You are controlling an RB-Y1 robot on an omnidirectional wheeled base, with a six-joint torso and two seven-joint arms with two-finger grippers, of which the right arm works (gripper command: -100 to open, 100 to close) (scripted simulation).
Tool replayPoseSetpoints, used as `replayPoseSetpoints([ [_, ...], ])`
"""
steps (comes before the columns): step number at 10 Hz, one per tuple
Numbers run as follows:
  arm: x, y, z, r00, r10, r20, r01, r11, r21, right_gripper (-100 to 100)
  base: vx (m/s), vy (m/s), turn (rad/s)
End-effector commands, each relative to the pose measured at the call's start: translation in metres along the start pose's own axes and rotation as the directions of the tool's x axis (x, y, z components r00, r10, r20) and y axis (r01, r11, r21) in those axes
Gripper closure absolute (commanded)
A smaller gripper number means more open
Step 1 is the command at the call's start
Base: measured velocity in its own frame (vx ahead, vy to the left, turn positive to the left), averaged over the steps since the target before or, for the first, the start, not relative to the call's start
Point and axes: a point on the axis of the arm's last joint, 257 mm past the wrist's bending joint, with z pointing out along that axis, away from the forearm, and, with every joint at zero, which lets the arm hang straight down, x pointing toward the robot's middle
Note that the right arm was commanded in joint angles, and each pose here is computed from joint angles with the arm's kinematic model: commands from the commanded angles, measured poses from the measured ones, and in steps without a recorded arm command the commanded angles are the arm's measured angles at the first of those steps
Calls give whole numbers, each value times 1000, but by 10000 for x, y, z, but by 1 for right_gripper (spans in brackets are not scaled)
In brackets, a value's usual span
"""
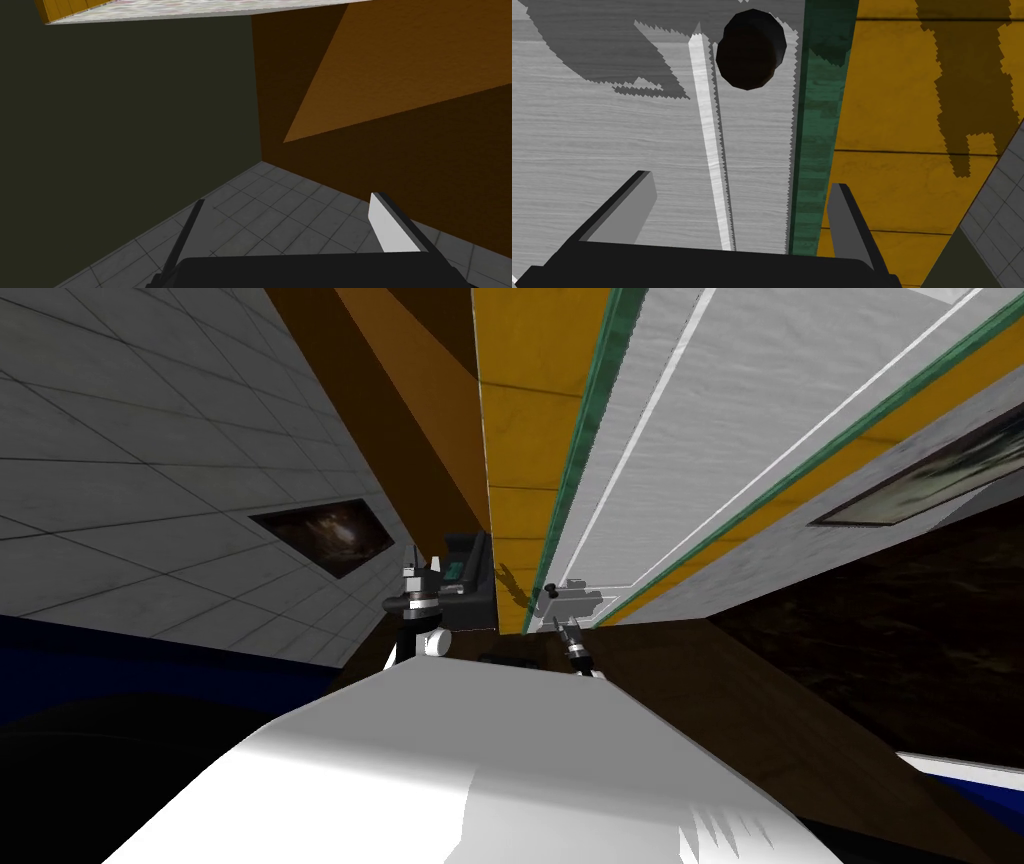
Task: Pull the door open
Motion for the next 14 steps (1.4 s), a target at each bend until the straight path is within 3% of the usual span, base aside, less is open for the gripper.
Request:
replayPoseSetpoints([
  [1, 102, 20, -33, 999, -32, -23, 32, 999, -9, -100, 107, -69, 50],
  [3, 133, 25, -42, 999, -36, -28, 36, 999, -11, -100, 64, -48, 24],
  [6, 154, -395, -128, 998, -47, -36, 50, 995, 86, -100, 6, 26, 290],
  [9, 149, -781, -226, 998, -49, -39, 55, 982, 179, -100, 30, 15, 380],
  [10, 149, -781, -226, 998, -49, -39, 55, 982, 179, -100, 34, -8, -56],
  [12, 138, -1010, -294, 998, -48, -38, 56, 970, 237, -100, 37, -6, 278],
  [13, 138, -1010, -294, 998, -48, -38, 56, 970, 237, -100, 39, -23, 128],
  [14, 129, -1150, -341, 998, -47, -36, 55, 961, 273, -100, 41, -14, 189],
])
